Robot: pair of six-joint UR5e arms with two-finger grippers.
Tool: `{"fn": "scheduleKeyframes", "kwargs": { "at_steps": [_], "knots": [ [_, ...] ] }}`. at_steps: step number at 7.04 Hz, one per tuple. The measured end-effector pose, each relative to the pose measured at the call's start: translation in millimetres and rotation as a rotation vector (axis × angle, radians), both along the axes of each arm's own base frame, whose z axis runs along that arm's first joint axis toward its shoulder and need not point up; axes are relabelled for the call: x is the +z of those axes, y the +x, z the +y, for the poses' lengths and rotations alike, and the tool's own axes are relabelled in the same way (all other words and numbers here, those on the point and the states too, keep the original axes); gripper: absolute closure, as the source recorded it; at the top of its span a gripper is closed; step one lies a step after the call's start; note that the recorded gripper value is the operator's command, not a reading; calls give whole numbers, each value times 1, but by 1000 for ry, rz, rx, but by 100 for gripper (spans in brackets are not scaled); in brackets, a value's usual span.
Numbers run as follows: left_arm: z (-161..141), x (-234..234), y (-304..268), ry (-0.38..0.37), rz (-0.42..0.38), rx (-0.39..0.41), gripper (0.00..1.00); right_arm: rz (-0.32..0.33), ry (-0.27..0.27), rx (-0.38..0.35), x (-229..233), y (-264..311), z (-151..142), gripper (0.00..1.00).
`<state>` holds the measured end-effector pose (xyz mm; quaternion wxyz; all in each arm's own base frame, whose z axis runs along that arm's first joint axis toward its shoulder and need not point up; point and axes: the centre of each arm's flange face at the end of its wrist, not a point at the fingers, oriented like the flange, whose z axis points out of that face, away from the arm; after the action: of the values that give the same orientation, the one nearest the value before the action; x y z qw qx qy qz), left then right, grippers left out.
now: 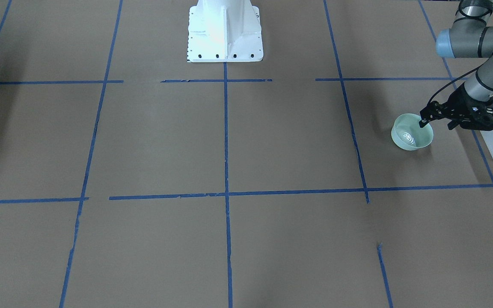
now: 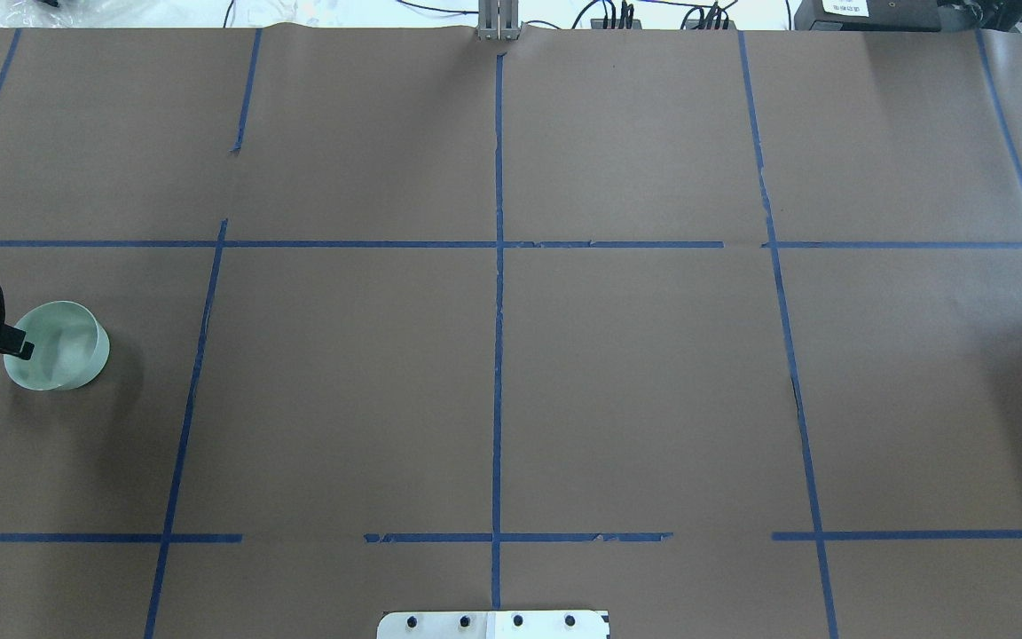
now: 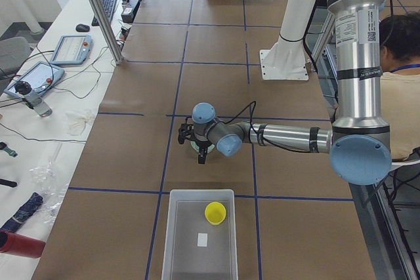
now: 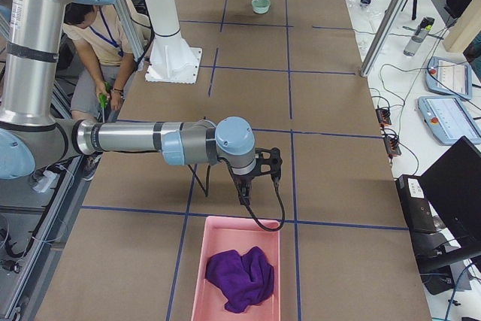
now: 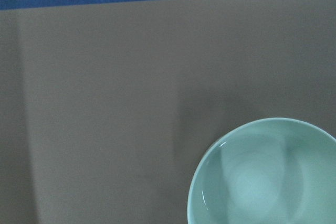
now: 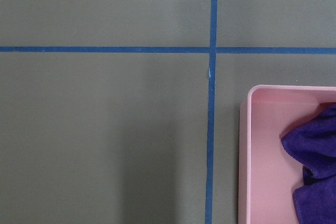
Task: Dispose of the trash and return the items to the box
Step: 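Reach the left gripper to the pale green bowl and grasp its rim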
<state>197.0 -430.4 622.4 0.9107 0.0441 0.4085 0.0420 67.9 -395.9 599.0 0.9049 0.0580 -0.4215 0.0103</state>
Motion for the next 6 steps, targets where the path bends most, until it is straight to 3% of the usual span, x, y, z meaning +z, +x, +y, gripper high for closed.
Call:
{"fn": "scheduleKeyframes", "kwargs": {
  "at_steps": [6],
  "knots": [
    [1,11,13,30,24,17,68,-10,14,-14,-8,-6,-1,0]
  ]
}}
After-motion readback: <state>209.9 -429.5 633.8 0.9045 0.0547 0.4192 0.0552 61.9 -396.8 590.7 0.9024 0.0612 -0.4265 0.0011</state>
